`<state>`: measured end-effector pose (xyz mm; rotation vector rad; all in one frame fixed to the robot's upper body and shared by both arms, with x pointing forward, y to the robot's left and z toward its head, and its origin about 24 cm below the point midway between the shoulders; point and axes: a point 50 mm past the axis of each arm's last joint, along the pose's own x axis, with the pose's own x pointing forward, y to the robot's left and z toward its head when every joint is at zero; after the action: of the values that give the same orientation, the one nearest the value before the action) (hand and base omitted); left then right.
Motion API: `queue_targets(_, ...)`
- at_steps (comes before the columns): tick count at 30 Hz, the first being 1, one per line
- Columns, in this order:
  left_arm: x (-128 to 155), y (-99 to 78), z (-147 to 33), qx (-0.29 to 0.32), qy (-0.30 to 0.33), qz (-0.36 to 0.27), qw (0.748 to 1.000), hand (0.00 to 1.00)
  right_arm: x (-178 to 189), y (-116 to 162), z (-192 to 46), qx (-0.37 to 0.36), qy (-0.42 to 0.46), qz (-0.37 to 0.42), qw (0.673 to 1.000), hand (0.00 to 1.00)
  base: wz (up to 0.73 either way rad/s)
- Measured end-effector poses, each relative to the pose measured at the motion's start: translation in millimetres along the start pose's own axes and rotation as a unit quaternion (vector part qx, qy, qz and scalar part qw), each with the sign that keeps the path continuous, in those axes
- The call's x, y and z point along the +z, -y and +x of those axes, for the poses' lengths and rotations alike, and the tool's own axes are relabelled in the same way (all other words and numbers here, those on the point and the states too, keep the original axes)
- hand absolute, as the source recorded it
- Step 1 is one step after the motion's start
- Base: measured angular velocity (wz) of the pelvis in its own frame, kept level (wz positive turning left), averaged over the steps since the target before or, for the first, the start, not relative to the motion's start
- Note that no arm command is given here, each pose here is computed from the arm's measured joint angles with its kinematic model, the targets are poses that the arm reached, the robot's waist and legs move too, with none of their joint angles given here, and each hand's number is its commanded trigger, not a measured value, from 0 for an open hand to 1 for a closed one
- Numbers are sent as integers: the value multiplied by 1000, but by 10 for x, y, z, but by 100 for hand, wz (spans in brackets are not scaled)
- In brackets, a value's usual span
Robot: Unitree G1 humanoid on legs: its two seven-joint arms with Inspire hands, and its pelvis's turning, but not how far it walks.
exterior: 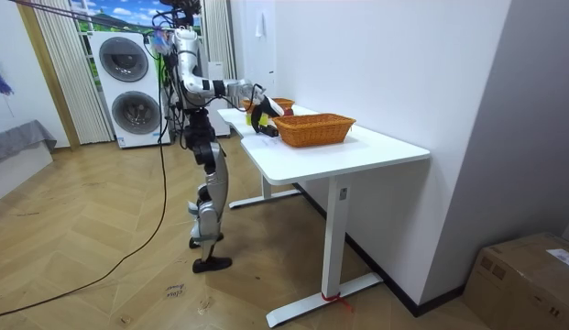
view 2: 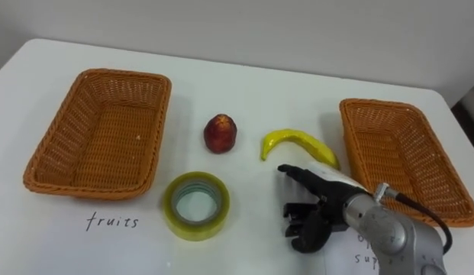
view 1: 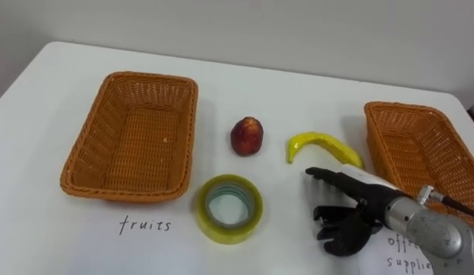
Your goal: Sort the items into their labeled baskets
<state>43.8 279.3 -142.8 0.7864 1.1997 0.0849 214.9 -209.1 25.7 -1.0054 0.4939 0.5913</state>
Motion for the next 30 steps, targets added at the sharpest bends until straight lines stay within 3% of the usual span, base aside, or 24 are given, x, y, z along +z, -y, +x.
queue_targets(27,-39,3,2,-2,-28,-1,1000,0,-74,5,-26,-8,-47,-7,999,0,1)
queue_targets(28,-38,2,3,-2,-28,-1,1000,0,-75,5,-26,-8,-47,-7,999,13,0)
queue_targets(29,-36,2,3,-2,-28,-1,1000,0,-75,4,-26,-7,-47,-7,999,66,0)
queue_targets(30,-29,-4,5,-4,-27,-3,1000,0,-75,6,-26,-7,-47,-7,999,100,0)
